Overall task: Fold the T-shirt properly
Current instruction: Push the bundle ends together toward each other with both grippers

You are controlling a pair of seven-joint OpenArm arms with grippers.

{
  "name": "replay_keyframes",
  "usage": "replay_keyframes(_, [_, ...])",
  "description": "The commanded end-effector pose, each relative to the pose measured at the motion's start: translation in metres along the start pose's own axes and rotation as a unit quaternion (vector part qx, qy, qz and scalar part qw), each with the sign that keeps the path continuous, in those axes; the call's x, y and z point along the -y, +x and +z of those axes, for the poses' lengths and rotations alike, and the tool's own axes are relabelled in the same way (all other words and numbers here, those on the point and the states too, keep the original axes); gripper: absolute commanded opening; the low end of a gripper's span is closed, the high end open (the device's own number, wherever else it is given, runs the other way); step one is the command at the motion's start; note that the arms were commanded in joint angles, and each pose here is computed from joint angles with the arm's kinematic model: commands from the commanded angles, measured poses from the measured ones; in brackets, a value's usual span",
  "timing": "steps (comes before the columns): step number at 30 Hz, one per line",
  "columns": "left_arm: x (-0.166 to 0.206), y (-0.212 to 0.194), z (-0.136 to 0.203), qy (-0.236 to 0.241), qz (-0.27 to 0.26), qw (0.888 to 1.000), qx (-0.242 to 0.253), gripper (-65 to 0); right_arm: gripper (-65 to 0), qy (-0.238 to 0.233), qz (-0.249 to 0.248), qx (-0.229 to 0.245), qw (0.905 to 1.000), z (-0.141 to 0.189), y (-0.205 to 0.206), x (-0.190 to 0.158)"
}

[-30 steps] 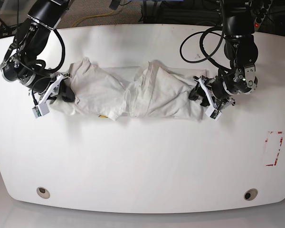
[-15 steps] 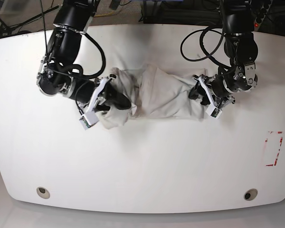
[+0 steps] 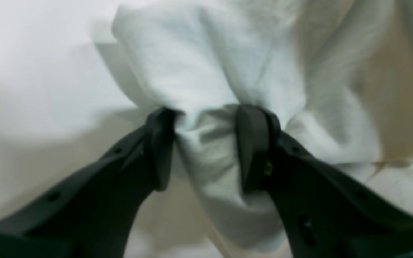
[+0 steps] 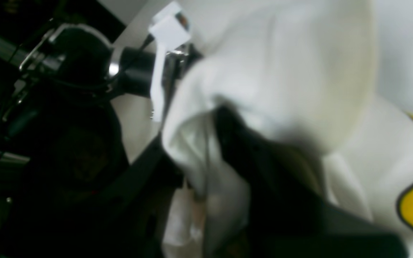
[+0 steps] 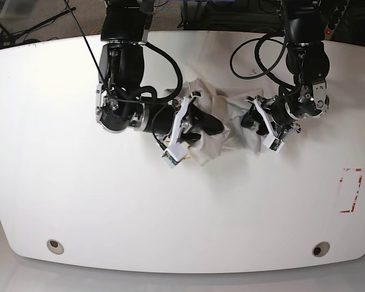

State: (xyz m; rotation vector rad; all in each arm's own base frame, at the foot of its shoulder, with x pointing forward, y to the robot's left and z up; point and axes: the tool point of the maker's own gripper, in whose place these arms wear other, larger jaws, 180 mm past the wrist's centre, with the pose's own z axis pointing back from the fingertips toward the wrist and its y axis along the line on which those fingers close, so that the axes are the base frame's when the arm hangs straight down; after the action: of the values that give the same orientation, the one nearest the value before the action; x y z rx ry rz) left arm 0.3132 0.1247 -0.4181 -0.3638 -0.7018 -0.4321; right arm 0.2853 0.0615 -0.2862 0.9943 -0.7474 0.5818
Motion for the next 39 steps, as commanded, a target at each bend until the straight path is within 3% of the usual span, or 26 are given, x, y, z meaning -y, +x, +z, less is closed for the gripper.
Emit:
replay_keyframes(1, [-0.004,-0.022,0.0,0.013,-0.012,0.998,-0.055,-39.3,-63.6,0.028,0.009,0.04,0.9988,-0.006,0.02,-0.008])
replay_keyframes(7, [-0.004,-0.022,0.0,0.012,-0.012,0.998,-0.055,-39.3,-60.7,0.062,-0.021,0.029,0.9974,-0.032,0.005,-0.01])
replay_keyframes(9, [-0.004,-0.02,0.001,0.012,-0.012,0.998,-0.053,-39.3,-49.8,0.063,-0.033,0.034,0.9969,-0.039,0.004,-0.005])
replay_keyframes(13, [-0.005,-0.018,0.002,0.013,-0.011,0.999,-0.049,-39.3,-20.9,0.061,-0.036,0.029,0.9971,-0.046,-0.002,0.0])
replay_keyframes(15, [-0.006,-0.017,0.002,0.014,-0.011,0.999,-0.048,-39.3,-11.4,0.055,-0.031,0.032,0.9975,-0.045,-0.001,0.002])
replay_keyframes(16, [-0.006,-0.016,0.002,0.014,-0.011,0.999,-0.047,-39.3,-10.0,0.053,-0.03,0.031,0.9976,-0.044,-0.001,0.002])
replay_keyframes(20, [0.001,-0.007,0.001,-0.005,0.005,1.0,-0.023,-39.3,-14.4,0.046,-0.027,0.024,0.9983,-0.04,-0.005,0.008])
replay_keyframes(23, [0.006,0.019,0.011,-0.021,0.019,0.999,0.031,-39.3,-19.3,0.036,-0.013,0.023,0.999,-0.03,-0.004,0.013])
replay_keyframes(27, [-0.01,0.05,0.04,0.007,0.02,0.995,0.095,-39.3,-22.0,0.022,0.026,0.022,0.9992,-0.013,0.005,0.012])
replay_keyframes(35, [-0.026,0.057,0.079,0.06,0.001,0.991,0.123,-39.3,-21.4,0.007,0.114,0.011,0.9934,0.013,0.017,-0.013])
replay_keyframes(39, [-0.034,0.052,0.087,0.07,-0.012,0.991,0.113,-39.3,-21.2,0.005,0.128,0.003,0.9917,0.016,0.018,-0.017])
